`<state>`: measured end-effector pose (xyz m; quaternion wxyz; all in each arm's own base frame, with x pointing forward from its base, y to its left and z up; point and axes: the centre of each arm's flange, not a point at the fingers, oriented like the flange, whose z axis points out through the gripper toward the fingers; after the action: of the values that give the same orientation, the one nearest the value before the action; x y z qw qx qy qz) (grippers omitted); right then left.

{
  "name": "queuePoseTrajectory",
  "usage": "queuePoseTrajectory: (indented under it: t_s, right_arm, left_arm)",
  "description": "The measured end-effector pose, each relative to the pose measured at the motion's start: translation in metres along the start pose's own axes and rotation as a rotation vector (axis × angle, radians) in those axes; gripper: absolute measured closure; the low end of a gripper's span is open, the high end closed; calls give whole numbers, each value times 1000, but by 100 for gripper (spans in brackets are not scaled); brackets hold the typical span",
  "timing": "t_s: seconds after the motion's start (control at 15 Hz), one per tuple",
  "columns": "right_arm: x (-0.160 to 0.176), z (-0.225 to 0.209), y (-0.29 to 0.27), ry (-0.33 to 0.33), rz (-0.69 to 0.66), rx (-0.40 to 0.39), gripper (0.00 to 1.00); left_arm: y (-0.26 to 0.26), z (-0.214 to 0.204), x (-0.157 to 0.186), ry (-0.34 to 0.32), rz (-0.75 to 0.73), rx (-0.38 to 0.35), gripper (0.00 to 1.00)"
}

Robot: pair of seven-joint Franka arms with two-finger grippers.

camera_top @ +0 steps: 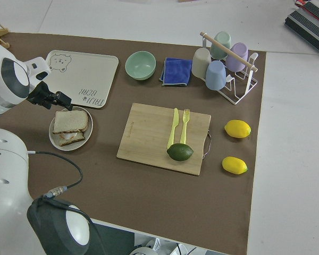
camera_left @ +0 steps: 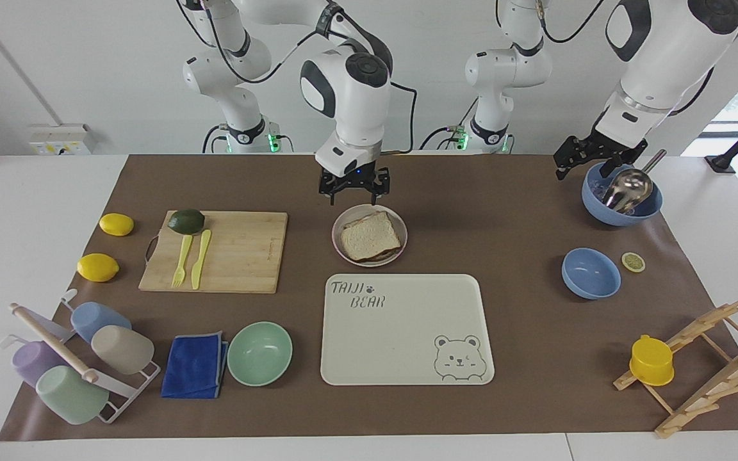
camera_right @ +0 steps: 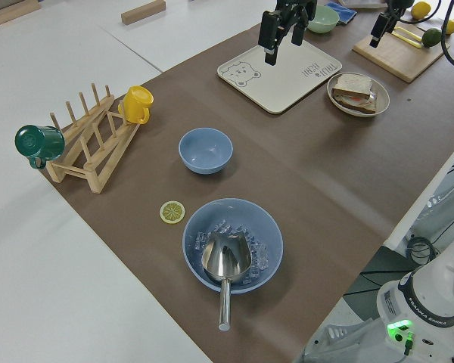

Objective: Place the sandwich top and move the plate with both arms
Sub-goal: 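Lower the bread slice onto the egg toast with the right gripper, then release the bread and withdraw the right gripper while the left gripper reaches the plate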

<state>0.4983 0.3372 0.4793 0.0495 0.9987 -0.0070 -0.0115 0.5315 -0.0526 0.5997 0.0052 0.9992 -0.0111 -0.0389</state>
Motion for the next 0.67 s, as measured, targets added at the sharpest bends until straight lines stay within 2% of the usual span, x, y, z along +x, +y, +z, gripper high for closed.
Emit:
queuePoseTrajectory:
  t_s: [0.2, 0.47, 0.67]
  right_arm:
    - [6, -30, 49, -30, 72, -13, 0]
    - [20, -82, 154, -93, 116, 73, 0]
    - [30, -101, 230, -120, 110, 91, 0]
  left_arm:
    - [0, 0, 0, 0, 1, 0, 0]
    - [10, 5, -1, -6, 18, 3, 0]
    - [41, 29, -5, 6, 33, 7, 0]
